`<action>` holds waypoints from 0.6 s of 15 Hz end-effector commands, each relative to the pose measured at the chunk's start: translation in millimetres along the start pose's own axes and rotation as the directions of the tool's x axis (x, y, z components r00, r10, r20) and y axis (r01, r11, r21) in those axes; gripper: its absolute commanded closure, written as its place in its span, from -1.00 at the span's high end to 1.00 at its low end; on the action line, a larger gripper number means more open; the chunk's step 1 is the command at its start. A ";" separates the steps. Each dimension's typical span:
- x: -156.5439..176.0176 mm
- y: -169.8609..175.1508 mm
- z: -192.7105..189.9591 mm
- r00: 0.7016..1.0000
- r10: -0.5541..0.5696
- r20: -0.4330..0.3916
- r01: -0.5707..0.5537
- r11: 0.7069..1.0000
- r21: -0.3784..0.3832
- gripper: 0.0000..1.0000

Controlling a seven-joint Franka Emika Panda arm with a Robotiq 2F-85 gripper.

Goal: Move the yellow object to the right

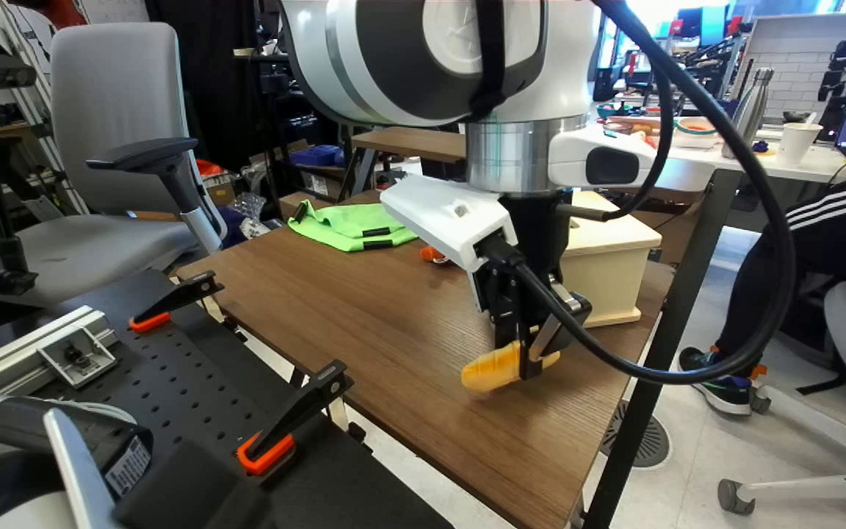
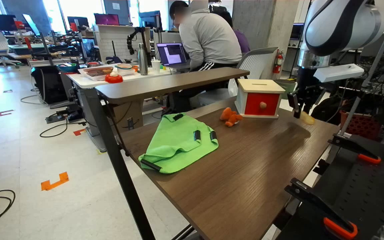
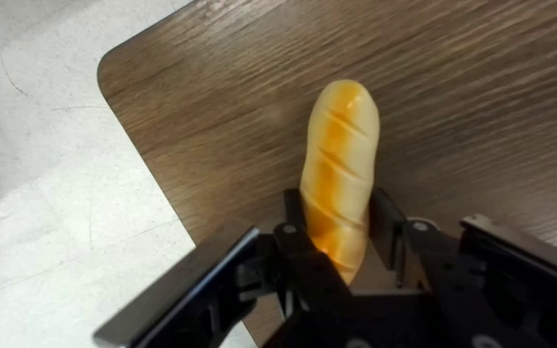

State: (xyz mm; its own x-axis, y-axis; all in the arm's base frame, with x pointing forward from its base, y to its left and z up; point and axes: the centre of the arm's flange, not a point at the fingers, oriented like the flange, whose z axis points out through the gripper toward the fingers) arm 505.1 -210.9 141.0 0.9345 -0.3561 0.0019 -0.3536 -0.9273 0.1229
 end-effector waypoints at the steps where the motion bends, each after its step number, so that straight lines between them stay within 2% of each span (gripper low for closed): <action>1: 1.8 13.4 3.6 0.999 -0.032 0.036 0.032 0.999 0.011 -0.77; 9: 5.0 28.4 23.1 0.994 -0.021 0.104 0.023 1.000 -0.020 -0.77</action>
State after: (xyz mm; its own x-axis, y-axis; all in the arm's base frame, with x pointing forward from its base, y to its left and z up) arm 492.0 -229.7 127.6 0.9340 -0.3487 -0.0776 -0.3364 -0.9316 0.1374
